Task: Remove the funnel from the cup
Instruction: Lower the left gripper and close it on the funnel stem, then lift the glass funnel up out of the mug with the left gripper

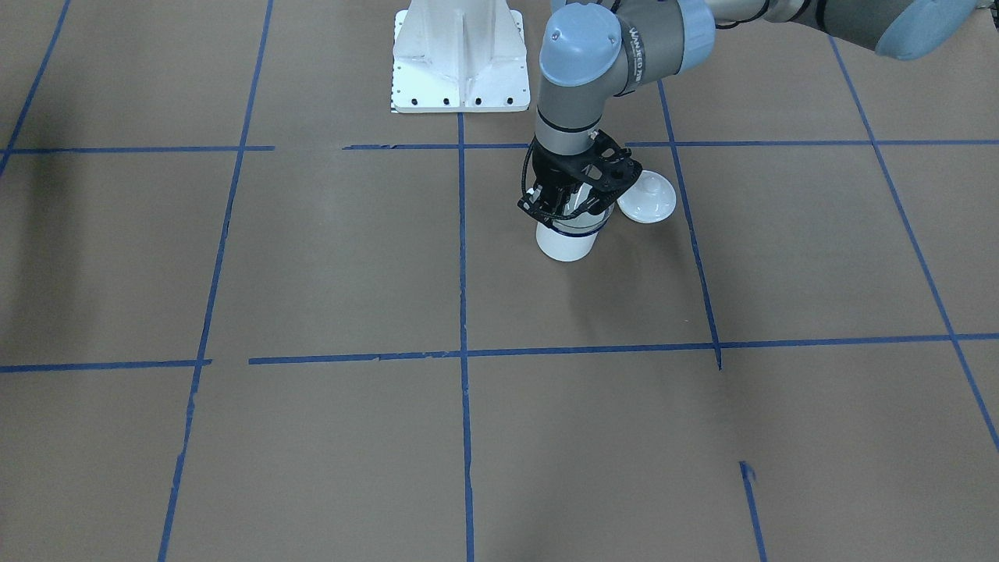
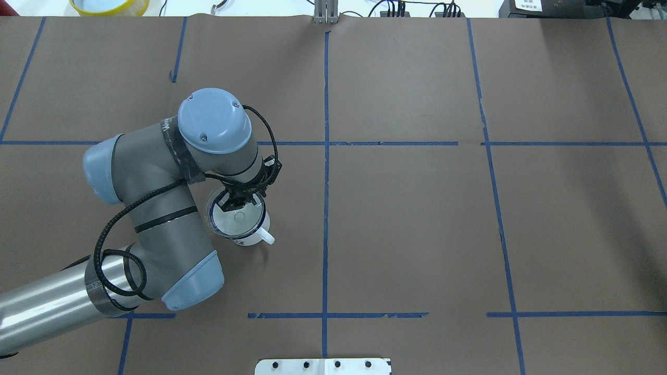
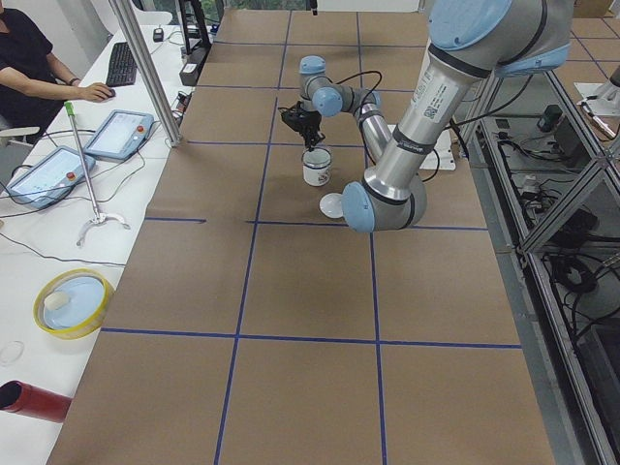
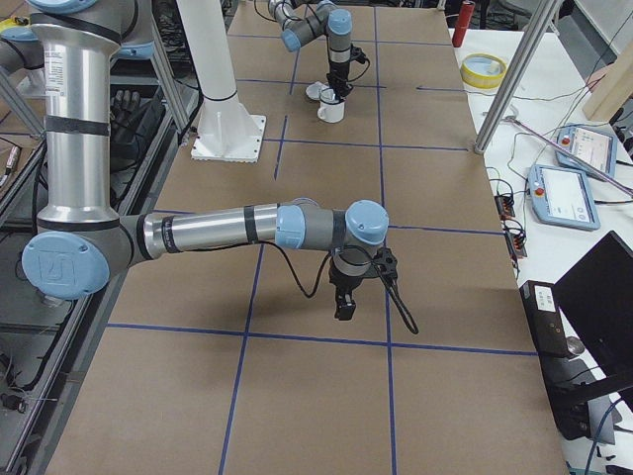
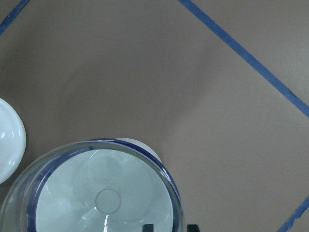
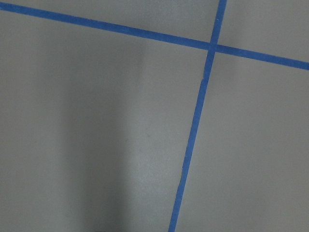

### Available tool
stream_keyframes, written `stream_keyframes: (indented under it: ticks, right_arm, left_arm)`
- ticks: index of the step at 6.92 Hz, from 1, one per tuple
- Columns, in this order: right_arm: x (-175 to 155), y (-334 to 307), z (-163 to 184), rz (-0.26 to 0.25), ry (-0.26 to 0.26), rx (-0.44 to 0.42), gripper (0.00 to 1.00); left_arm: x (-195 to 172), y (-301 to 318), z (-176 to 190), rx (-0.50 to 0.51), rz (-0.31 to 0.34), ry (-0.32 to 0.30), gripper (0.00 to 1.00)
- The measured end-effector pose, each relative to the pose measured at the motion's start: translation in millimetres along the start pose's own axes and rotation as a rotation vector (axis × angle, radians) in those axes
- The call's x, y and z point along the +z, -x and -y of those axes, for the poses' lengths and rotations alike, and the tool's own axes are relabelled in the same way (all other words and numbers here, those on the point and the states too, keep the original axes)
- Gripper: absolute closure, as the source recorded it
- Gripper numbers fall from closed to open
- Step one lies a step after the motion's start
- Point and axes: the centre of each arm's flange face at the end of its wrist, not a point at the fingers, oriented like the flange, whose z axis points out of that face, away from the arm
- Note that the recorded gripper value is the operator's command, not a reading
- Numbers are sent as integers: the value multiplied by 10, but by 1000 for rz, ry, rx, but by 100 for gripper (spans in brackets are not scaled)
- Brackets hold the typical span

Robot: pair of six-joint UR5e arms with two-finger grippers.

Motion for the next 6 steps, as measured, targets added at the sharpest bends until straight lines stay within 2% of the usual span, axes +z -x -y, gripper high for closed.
stream_keyframes:
  ticks: [3, 4, 6]
  right_arm:
    - [0, 0, 0, 0, 0, 0, 0]
    - [0, 0, 0, 0, 0, 0, 0]
    - [0, 0, 0, 0, 0, 0, 0]
  left_arm:
    - [-30, -10, -11, 3, -3, 0, 100]
    - [-148, -22, -20, 15, -10, -2, 100]
    - [-763, -173, 161, 27, -46, -54, 100]
